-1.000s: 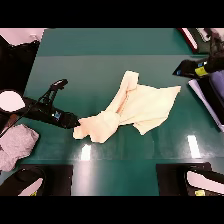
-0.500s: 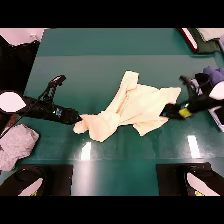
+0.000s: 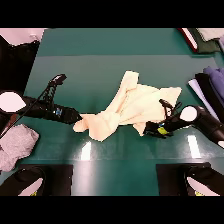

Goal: Fold the shirts.

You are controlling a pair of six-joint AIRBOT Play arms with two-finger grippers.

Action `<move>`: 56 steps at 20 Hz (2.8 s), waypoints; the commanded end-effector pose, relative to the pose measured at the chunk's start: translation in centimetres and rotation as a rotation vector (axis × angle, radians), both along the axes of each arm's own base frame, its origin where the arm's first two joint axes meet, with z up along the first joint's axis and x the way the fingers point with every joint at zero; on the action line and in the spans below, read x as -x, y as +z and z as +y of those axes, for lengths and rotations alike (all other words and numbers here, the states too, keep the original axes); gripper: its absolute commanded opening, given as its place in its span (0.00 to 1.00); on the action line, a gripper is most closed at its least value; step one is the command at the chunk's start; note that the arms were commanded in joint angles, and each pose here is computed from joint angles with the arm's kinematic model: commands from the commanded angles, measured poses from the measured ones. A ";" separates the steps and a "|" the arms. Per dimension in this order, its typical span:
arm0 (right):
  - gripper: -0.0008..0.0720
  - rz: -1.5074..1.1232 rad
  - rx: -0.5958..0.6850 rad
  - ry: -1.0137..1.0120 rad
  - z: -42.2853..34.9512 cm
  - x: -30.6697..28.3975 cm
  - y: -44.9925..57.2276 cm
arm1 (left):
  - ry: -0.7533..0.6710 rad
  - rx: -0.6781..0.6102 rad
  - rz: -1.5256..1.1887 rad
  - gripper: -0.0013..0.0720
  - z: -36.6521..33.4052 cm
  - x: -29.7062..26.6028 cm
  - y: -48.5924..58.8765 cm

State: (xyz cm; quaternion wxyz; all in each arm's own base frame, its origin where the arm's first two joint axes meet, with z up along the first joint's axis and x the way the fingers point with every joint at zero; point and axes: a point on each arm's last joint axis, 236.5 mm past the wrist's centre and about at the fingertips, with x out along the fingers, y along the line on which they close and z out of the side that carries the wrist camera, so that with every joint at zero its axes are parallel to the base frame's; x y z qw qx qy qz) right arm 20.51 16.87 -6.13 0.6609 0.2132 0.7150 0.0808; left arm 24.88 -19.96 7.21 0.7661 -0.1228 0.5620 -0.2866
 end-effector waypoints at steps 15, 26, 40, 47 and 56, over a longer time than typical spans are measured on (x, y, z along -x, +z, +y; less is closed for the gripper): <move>0.03 -0.131 -0.027 -0.110 1.6 -4.0 -0.8 | -0.018 -0.016 -0.003 0.05 0.2 0.2 -0.2; 0.03 -0.844 -0.088 -0.253 -8.2 -7.3 28.0 | 0.064 0.160 -0.663 0.05 -0.1 -5.8 25.6; 0.03 -1.300 0.339 -0.325 -14.8 1.8 47.7 | 0.060 0.397 -1.134 0.05 2.8 6.7 47.9; 0.03 -1.002 0.287 -0.286 -16.0 0.0 44.5 | 0.024 0.176 -0.847 0.05 2.4 2.4 37.5; 0.03 -0.560 0.079 -0.230 -20.6 -12.6 30.6 | 0.032 -0.013 -0.399 0.05 -0.7 -11.0 17.1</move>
